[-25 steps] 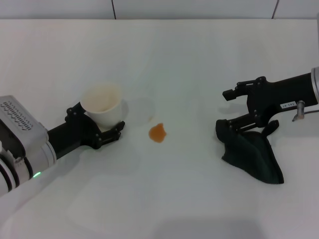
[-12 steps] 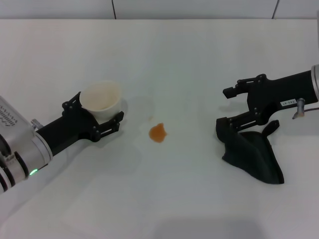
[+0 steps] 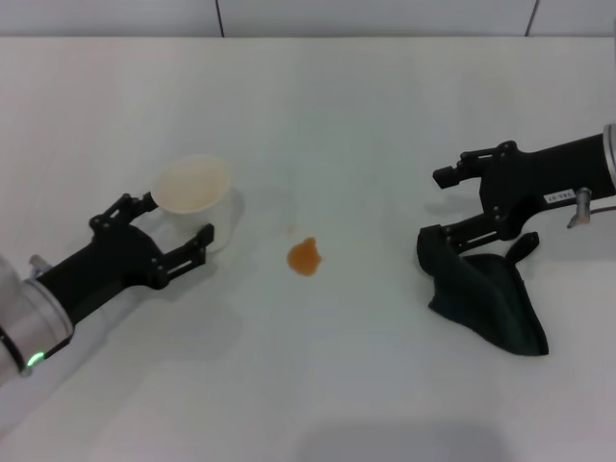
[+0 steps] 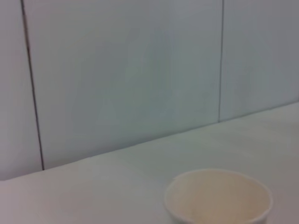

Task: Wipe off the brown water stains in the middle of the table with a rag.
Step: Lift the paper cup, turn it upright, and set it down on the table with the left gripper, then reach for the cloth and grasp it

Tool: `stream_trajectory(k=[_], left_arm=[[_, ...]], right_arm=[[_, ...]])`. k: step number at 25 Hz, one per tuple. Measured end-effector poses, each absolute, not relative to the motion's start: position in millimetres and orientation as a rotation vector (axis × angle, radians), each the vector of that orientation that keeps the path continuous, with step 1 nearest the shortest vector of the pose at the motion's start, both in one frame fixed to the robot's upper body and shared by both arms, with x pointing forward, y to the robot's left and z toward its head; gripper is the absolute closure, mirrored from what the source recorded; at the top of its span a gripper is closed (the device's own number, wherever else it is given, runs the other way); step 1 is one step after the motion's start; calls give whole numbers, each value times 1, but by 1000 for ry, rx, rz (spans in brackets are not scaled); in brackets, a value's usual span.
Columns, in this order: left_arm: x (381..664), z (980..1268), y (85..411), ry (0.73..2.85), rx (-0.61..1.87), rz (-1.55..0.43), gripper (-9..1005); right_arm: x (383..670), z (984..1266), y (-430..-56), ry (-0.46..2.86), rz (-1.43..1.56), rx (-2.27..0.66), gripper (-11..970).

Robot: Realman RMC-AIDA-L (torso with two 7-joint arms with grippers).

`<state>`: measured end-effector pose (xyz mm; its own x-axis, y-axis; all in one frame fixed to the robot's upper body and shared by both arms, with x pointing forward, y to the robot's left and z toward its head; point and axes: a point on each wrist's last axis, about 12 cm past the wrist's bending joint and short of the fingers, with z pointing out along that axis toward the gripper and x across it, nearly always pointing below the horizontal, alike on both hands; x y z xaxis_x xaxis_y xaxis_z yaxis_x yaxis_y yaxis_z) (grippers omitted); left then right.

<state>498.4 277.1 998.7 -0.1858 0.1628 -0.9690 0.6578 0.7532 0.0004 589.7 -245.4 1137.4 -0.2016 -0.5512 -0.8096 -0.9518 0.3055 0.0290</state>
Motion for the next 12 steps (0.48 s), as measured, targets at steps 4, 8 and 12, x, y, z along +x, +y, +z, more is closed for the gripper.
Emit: stream_trajectory(k=[4,8,12], left_arm=[[490,1001,285,1713,627,-514,109],[480,1005,299,1703,595,-528,109],[467,1007,314,1707,572,-543,109]], right_arm=[[588,1137,-248,1870,717,-1337,105],[588,1137,-249,1871,717,-1337,106],[588,1137,-249,1872,717,-1337,106]])
